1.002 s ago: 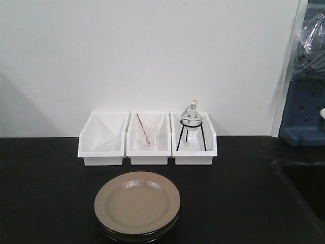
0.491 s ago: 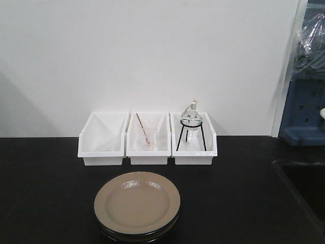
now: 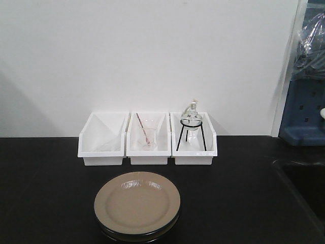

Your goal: Arrange circular plates on left workspace

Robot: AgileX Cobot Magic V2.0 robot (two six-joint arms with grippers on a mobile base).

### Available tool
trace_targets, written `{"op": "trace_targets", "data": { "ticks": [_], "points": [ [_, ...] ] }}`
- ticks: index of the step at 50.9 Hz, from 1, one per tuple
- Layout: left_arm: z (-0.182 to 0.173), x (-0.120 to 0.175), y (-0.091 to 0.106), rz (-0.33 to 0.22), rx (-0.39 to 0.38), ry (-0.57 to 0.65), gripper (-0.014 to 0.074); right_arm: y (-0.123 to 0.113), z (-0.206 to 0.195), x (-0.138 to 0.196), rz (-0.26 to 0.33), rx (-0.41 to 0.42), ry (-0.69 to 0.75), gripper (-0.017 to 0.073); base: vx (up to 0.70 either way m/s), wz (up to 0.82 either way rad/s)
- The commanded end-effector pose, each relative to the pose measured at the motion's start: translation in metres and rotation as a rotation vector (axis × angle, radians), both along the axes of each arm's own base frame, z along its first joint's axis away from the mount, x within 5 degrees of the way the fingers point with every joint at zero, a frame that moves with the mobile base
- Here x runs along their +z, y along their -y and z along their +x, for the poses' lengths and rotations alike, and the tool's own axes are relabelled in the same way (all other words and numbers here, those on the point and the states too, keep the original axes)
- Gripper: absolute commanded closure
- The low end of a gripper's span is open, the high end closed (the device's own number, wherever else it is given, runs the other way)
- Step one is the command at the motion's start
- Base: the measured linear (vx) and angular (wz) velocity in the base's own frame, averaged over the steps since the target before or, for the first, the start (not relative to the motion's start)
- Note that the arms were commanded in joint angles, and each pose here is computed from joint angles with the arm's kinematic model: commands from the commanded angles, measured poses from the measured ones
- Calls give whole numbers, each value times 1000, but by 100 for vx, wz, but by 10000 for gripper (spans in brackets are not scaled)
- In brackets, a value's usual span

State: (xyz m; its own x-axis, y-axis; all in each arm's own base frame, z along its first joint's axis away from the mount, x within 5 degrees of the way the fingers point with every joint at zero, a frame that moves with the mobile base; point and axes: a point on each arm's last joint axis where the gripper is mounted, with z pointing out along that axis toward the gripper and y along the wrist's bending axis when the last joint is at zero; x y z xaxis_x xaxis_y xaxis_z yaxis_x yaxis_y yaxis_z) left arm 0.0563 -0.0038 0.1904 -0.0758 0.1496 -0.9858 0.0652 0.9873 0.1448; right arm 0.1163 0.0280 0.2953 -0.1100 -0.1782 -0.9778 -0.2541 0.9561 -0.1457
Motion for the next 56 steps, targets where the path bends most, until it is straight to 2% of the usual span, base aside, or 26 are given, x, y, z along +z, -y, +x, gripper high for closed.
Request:
{"op": "trace_targets", "data": {
  "ticks": [1, 5, 41, 47, 51, 56],
  "points": [
    [0, 2, -2, -10, 22, 83, 594, 0, 2, 17, 22, -8, 104, 563, 0, 0],
    [0, 2, -2, -35, 23, 82, 594, 0, 2, 16, 20, -7, 98, 563, 0, 0],
    [0, 2, -2, -35, 23, 81, 594, 0, 2, 17, 21, -8, 100, 563, 0, 0],
    [0, 2, -2, -35, 23, 81, 594, 2, -5, 16, -4, -5, 137, 563, 0, 0],
    [0, 2, -2, -35, 23, 81, 594, 8, -15, 3, -22, -34, 172, 563, 0, 0],
    [0, 2, -2, -35, 23, 81, 594, 17, -29, -28, 23, -113, 192, 563, 0, 0]
  ]
}}
